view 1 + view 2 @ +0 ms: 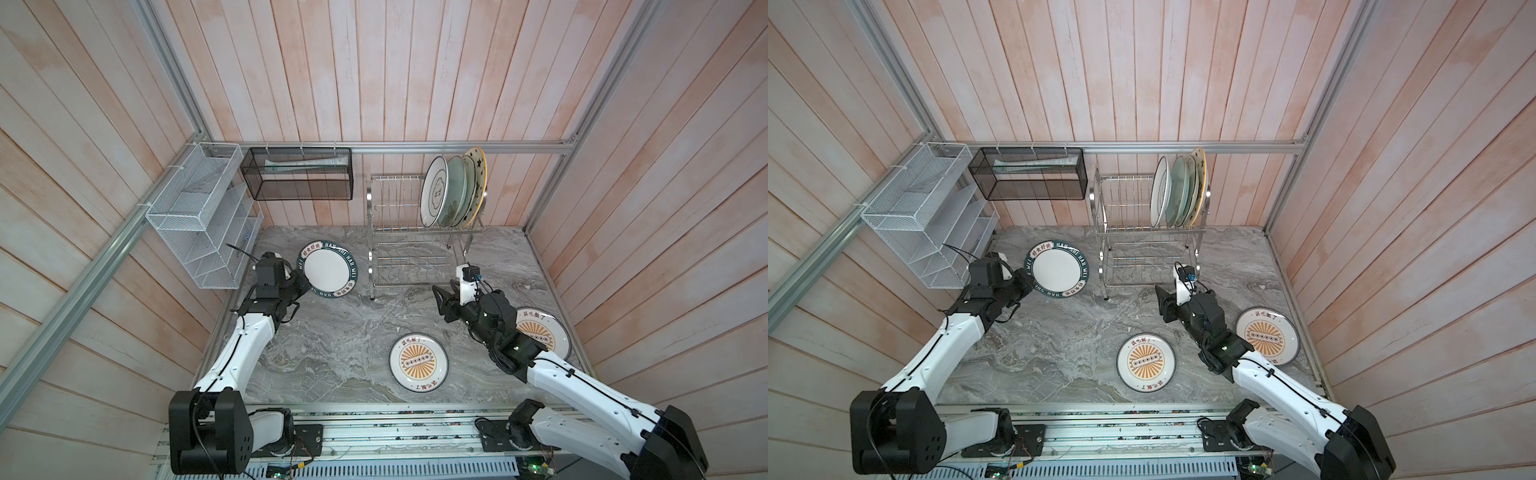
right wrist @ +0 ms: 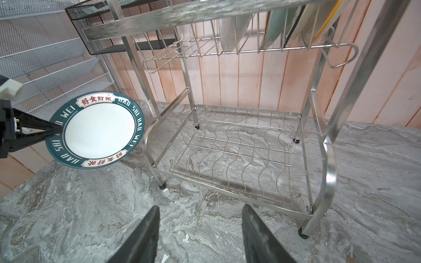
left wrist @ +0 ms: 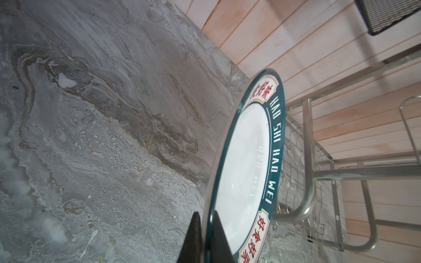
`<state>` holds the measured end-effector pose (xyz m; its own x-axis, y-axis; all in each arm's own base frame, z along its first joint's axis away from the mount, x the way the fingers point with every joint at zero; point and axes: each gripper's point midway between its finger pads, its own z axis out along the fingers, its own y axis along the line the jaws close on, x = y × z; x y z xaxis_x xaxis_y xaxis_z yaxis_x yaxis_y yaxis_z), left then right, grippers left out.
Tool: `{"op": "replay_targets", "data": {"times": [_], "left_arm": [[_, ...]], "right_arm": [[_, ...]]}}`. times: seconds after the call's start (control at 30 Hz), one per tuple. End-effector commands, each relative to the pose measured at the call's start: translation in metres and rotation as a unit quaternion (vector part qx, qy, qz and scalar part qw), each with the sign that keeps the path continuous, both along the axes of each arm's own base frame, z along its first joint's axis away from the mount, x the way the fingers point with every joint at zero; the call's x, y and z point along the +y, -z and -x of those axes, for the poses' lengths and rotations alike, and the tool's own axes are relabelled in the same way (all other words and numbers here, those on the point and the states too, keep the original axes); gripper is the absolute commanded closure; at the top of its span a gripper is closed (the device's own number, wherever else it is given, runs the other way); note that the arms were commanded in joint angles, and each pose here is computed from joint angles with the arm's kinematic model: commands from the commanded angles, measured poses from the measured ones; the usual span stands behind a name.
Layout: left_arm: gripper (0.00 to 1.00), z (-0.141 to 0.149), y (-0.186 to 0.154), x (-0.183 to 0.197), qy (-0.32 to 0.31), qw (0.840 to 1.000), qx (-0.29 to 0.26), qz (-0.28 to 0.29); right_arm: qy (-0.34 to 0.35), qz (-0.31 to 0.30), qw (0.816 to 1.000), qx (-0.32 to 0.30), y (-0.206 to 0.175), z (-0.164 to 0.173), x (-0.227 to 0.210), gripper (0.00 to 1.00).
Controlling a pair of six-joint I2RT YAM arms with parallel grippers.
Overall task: Load plates into a dish rack
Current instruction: Pick up the plate from the top-center of the table.
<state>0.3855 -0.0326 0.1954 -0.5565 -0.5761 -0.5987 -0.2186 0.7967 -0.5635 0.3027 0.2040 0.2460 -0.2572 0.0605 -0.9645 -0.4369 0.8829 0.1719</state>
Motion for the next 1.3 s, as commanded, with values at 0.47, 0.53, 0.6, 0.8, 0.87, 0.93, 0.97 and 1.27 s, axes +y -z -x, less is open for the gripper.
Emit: {"op": "replay_targets", "data": {"times": [0.47, 0.53, 0.6, 0.8, 0.87, 0.93, 0.97, 1.27], "left_arm": [[1.0, 0.024, -0.049, -0.039, 0.111, 0.988, -0.094, 0.055], [1.0, 0.027, -0.05, -0.045, 0.124, 0.985, -0.102, 0.067], [1.0, 0.031, -0.049, -0.049, 0.135, 0.982, -0.106, 0.075], [1.0, 0.044, -0.049, -0.057, 0.154, 0.978, -0.117, 0.082], [1.0, 0.047, -0.047, -0.061, 0.162, 0.976, -0.117, 0.089], [1.0, 0.05, -0.045, -0.066, 0.174, 0.973, -0.116, 0.093], [1.0, 0.051, -0.045, -0.069, 0.179, 0.972, -0.117, 0.094], [1.0, 0.059, -0.047, -0.098, 0.217, 0.962, -0.142, 0.091]], "right_arm": [[-0.016, -0.02, 1.0, -0.004, -0.012, -0.004, 0.011, 0.42], [-0.017, -0.022, 1.0, -0.002, -0.012, -0.004, 0.012, 0.42], [-0.019, -0.023, 1.0, -0.002, -0.012, -0.004, 0.013, 0.42], [-0.021, -0.026, 0.999, 0.0, -0.011, -0.004, 0.014, 0.42], [-0.023, -0.029, 0.999, 0.0, -0.012, -0.004, 0.015, 0.42], [-0.028, -0.032, 0.999, 0.001, -0.013, -0.003, 0.017, 0.42], [-0.03, -0.033, 0.999, 0.001, -0.013, -0.004, 0.018, 0.42], [-0.057, -0.045, 0.997, 0.012, -0.017, -0.001, 0.027, 0.41]]}}
